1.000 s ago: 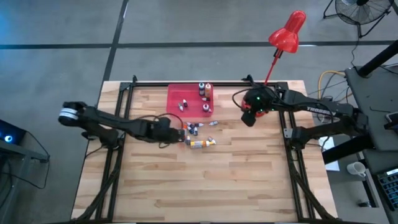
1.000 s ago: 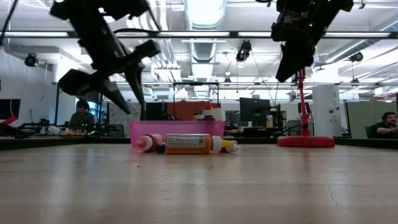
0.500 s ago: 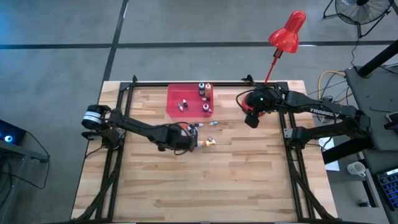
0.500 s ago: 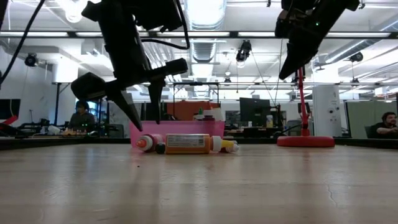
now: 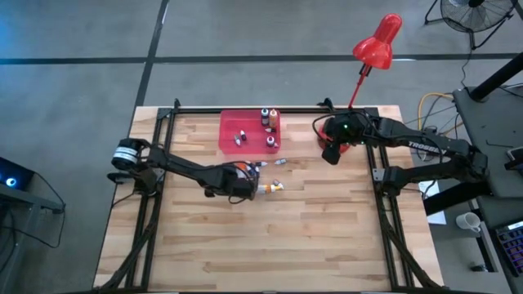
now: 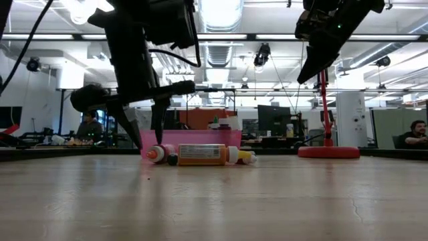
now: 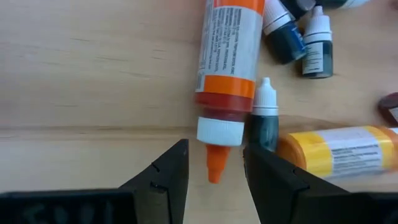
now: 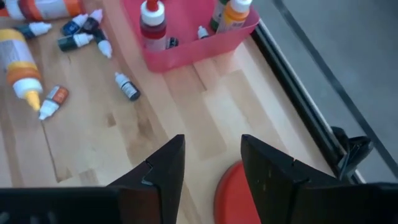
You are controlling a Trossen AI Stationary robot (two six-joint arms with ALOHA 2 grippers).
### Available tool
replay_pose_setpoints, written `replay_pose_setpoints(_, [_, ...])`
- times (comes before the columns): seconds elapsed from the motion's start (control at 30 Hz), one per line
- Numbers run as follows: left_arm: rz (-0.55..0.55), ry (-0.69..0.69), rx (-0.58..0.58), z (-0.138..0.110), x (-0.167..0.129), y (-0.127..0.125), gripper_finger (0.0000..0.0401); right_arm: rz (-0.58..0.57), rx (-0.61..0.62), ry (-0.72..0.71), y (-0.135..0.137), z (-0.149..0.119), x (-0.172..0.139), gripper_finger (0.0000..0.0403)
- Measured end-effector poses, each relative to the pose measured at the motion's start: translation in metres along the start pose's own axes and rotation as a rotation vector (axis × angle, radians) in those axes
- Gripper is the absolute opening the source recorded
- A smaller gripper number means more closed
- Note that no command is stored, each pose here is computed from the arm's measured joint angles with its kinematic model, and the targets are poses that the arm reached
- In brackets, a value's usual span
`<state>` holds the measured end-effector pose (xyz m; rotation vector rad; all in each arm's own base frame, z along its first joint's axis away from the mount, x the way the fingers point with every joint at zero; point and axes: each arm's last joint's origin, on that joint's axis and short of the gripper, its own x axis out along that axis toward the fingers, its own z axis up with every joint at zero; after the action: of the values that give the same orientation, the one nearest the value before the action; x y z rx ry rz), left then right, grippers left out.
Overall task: Pick & Place food coloring
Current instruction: Put the big orange food coloring bottle into the red bin
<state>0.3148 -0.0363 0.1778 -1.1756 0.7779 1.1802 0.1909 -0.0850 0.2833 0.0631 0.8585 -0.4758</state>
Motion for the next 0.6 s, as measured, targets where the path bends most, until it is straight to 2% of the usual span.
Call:
replay_pose_setpoints(0.33, [0.003,-0.074,-0.002,0.000,0.011,-0.002,0.0126,-0.010,0.018,-0.028,-0.003,0.003,0.000,0.0144])
replay_pose_setpoints(0.6, [0.020,-0.075,0.011,-0.004,0.025,-0.003,0.0126,-0.010,0.035,-0.029,-0.003,0.003,0.000,0.0137])
